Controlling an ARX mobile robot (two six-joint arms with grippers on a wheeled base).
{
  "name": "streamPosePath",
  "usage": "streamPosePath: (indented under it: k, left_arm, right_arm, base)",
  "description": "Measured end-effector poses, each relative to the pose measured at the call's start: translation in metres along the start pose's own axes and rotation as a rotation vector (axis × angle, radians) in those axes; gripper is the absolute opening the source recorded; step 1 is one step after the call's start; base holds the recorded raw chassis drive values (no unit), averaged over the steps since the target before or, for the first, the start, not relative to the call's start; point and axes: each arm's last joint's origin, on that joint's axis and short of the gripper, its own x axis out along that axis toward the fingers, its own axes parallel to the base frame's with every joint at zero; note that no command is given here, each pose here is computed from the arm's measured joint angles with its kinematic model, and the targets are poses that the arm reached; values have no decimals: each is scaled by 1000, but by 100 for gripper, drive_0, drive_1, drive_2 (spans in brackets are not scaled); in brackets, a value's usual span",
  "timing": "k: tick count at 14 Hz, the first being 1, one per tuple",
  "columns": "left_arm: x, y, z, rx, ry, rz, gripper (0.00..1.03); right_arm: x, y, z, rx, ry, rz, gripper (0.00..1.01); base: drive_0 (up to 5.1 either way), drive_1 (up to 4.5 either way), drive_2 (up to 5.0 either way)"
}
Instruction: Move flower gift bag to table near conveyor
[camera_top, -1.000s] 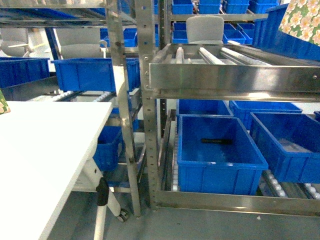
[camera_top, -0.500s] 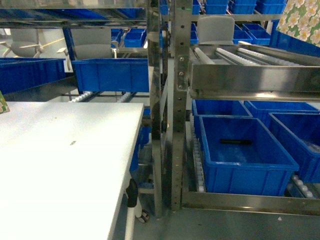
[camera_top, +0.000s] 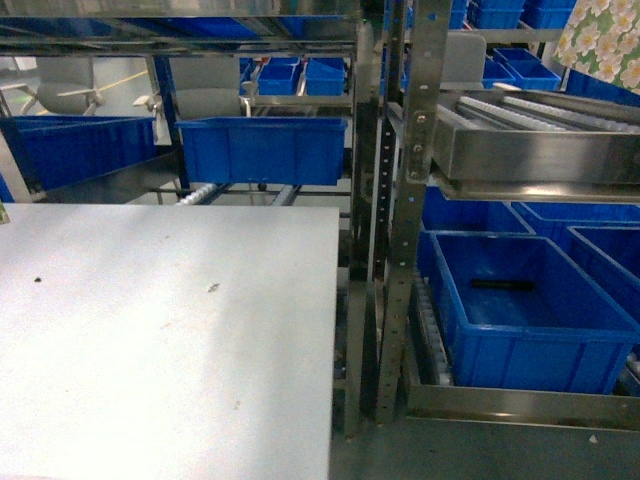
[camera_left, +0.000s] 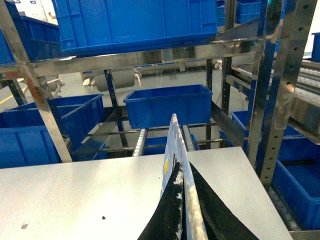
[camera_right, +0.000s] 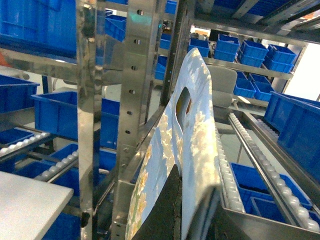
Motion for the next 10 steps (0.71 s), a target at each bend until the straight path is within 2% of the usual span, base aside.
streamPosePath:
  k: [10]
  left_arm:
    - [0,0,0,0,1,0,2]
  right_arm:
    - [0,0,0,0,1,0,2]
  base:
    - [-505,240,240]
